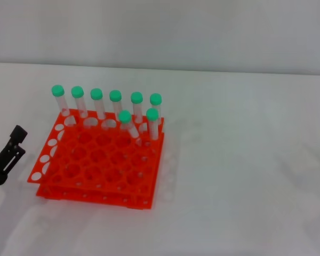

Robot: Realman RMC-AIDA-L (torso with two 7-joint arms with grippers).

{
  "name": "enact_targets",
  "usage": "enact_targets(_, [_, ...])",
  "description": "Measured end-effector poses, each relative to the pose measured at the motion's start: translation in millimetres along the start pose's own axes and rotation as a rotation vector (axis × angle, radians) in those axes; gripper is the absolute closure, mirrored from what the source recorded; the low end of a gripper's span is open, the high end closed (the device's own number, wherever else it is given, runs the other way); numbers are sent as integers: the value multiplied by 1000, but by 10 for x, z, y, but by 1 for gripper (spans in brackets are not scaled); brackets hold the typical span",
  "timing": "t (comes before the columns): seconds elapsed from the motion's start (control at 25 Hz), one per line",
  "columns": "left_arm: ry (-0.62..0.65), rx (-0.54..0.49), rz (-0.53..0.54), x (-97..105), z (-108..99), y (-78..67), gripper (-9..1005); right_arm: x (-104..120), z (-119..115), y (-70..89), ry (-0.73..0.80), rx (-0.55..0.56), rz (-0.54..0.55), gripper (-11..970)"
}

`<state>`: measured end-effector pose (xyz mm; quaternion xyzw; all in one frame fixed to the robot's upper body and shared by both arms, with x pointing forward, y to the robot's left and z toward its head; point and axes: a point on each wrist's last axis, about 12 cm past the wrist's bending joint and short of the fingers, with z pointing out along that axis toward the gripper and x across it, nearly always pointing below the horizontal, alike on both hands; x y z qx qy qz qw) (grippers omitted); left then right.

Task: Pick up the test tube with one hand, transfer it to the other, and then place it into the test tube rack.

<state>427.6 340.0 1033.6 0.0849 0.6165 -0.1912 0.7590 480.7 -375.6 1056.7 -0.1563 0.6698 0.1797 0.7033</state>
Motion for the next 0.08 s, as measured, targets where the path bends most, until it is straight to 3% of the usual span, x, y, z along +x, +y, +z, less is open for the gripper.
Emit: enact_targets(0.08, [-3,-1,-4,8,22,-8,163,27,-83,-10,-1,30,-4,189])
